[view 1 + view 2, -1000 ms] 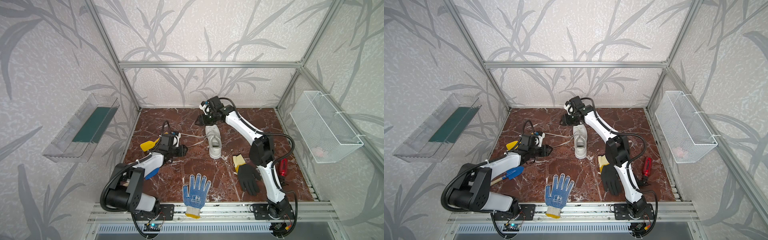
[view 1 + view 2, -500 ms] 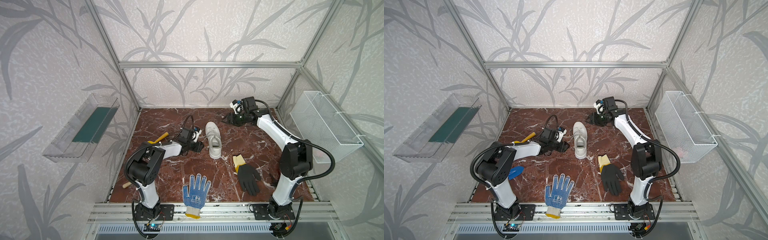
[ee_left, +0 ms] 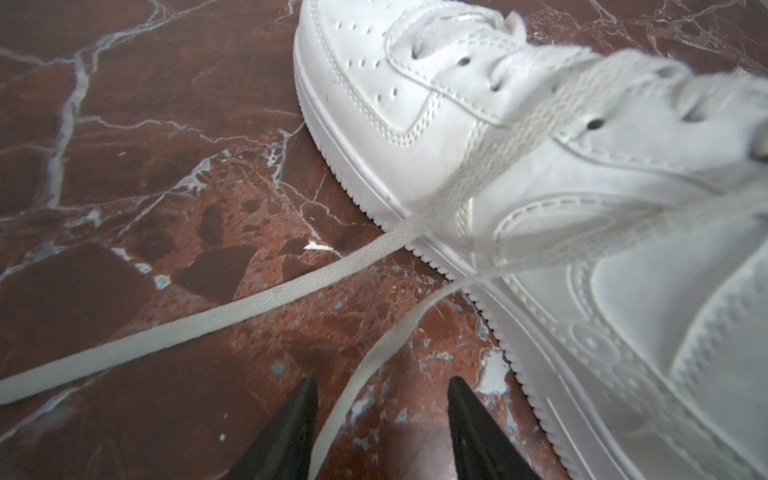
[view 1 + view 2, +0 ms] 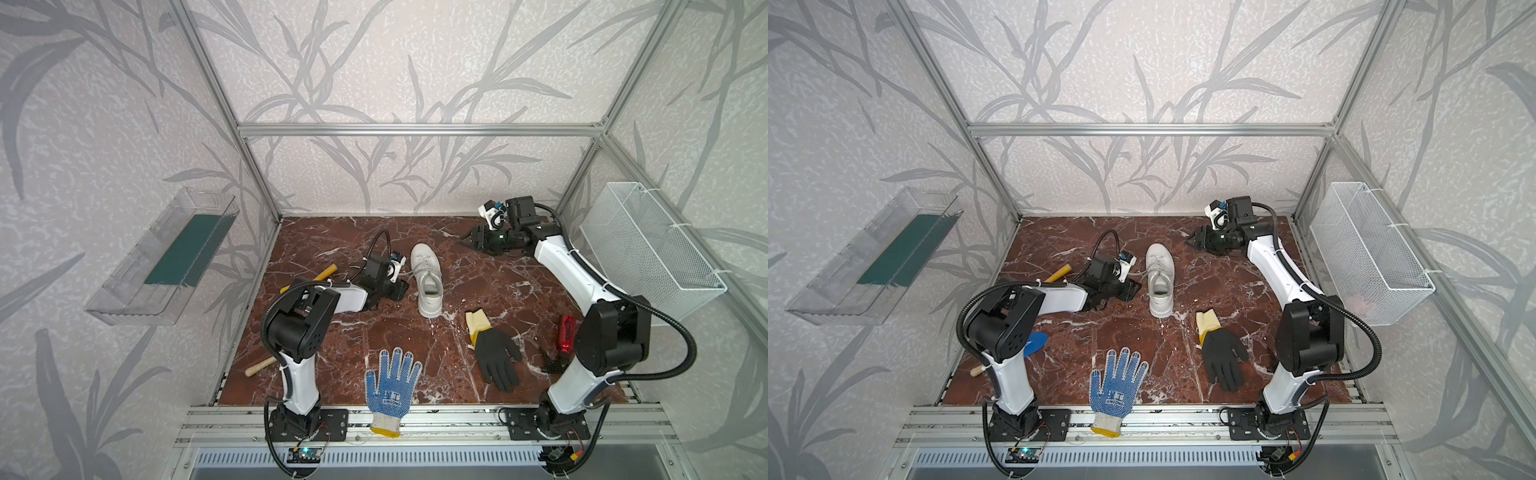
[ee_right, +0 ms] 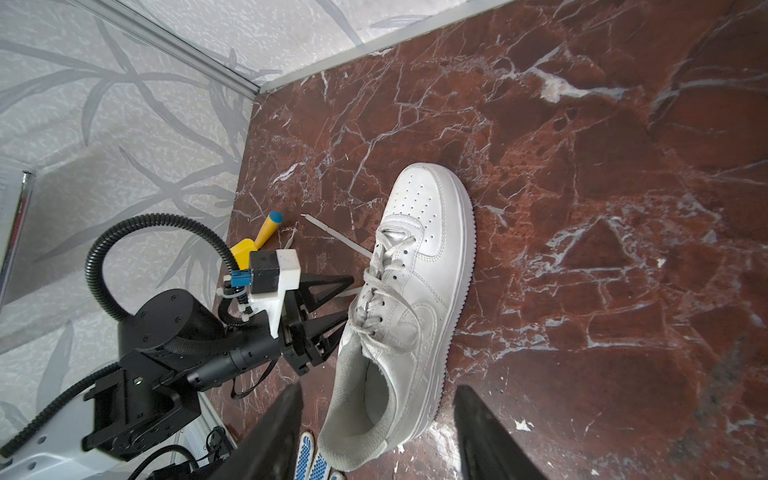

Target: Tie the shoes

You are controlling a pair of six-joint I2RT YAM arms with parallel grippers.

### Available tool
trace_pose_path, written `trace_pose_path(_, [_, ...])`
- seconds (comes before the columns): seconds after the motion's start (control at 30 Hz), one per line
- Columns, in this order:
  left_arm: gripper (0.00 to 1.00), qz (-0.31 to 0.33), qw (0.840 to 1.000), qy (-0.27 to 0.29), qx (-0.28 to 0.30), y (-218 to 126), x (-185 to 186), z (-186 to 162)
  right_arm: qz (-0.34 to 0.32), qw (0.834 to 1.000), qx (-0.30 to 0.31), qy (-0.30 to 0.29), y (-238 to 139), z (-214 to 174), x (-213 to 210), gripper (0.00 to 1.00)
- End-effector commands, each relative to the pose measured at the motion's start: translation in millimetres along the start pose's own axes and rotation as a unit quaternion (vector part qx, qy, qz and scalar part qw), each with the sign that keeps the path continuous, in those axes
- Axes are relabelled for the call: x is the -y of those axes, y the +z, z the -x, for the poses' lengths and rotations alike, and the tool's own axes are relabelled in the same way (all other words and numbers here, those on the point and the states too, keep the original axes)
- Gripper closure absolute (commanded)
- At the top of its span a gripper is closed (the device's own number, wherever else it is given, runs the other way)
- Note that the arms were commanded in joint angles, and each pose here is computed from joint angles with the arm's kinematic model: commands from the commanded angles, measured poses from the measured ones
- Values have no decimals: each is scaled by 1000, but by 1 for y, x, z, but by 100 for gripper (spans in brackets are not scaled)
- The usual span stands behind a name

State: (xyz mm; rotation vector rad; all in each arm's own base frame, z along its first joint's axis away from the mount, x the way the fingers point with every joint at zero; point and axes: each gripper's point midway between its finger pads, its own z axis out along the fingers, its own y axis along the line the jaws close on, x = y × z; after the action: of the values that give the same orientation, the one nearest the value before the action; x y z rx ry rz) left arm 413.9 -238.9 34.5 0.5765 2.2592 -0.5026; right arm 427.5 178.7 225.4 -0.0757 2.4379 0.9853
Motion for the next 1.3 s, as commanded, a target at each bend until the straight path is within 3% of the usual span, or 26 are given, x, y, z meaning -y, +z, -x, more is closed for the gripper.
trace_pose_path(0.0, [48, -8, 999, 27, 27, 8, 4, 18, 12, 1000, 5, -10, -14, -2, -7, 41])
trace_pose_path(0.57, [58, 29, 996, 86, -12, 21, 1, -14, 7, 1000, 11, -1, -23, 2, 0, 41])
trace_pose_path(0.7, [65, 33, 996, 83, -11, 21, -1, -13, 7, 1000, 9, 0, -23, 1, 1, 41])
trace_pose_path(0.87, [83, 30, 996, 81, -18, 22, 1, -12, 7, 1000, 9, 2, -23, 1, 2, 41])
trace_pose_path(1.07, [96, 44, 994, 99, -22, 18, 1, -11, 7, 1000, 11, 0, -25, 0, 1, 41])
trace_pose_path(1.27, [100, 36, 995, 93, 3, 3, 10, 11, 5, 1000, 10, -1, -25, -1, 2, 41])
